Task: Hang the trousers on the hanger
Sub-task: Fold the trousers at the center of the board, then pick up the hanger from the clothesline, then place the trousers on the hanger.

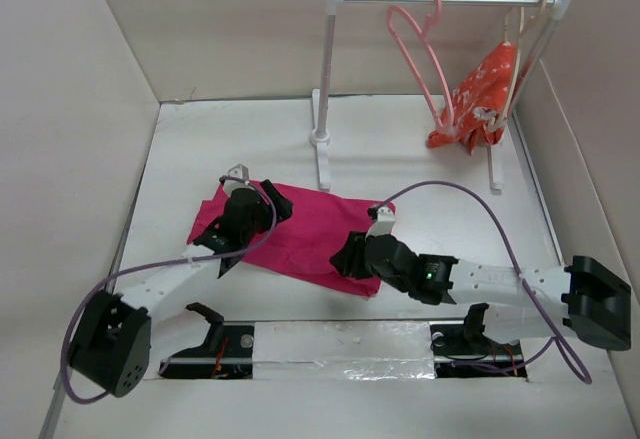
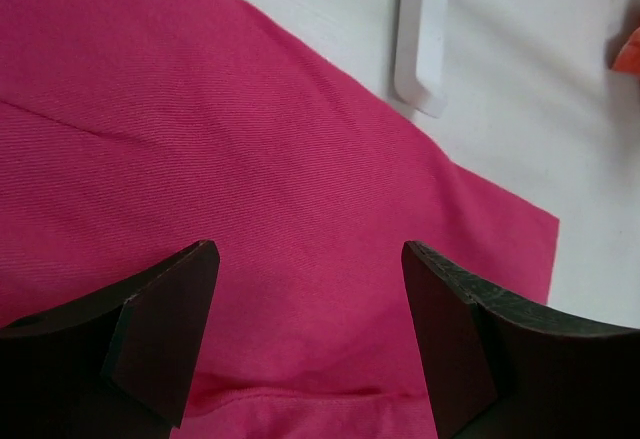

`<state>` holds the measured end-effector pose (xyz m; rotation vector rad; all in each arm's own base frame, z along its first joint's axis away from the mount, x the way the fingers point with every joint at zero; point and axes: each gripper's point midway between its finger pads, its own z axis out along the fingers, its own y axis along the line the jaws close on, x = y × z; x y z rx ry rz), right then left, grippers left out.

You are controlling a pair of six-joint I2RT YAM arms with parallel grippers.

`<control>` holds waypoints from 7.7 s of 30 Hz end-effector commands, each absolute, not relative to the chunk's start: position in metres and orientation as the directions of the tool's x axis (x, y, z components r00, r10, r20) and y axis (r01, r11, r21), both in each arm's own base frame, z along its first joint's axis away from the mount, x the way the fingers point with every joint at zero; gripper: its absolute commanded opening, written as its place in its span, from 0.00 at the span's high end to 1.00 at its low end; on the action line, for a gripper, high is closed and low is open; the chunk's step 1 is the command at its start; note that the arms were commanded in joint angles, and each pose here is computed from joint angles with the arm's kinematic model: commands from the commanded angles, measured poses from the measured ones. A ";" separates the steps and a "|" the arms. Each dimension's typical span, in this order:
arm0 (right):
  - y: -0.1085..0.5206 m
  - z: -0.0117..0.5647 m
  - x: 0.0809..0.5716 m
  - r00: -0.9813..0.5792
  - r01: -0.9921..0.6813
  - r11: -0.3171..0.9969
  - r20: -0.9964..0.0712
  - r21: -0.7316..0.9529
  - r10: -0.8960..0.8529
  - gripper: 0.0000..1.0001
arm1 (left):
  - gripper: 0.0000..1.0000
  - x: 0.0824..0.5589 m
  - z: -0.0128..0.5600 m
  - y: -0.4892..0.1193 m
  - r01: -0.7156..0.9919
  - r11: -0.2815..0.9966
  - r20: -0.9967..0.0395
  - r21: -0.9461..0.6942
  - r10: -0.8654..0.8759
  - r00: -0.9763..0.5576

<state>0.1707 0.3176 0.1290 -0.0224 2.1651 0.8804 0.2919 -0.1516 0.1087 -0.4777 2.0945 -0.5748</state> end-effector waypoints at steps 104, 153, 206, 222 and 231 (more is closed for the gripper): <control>0.250 0.267 0.236 -0.485 -0.448 0.705 -0.812 0.549 0.325 0.84 | 0.99 0.271 0.195 -0.238 0.304 0.758 -0.797 -0.577 -0.440 -0.414; 0.083 0.397 0.396 -0.054 -0.057 0.939 -0.940 0.339 0.336 1.00 | 0.38 0.259 0.211 -0.251 0.482 0.722 -0.865 -0.496 -0.363 -0.347; 0.149 0.122 0.242 -0.528 -0.011 0.947 -0.806 0.322 0.268 1.00 | 0.49 0.377 0.253 -0.490 0.412 0.890 -0.938 -0.196 -0.047 -0.344; 0.140 0.139 0.239 -0.492 0.025 0.939 -0.813 0.344 0.311 0.46 | 1.00 0.346 0.269 -0.456 0.395 0.819 -0.891 -0.417 -0.281 -0.356; 0.147 0.180 0.221 -0.444 -0.102 0.881 -0.813 0.462 0.375 0.31 | 1.00 0.313 0.239 -0.418 0.298 0.706 -0.755 -0.643 -0.518 -0.401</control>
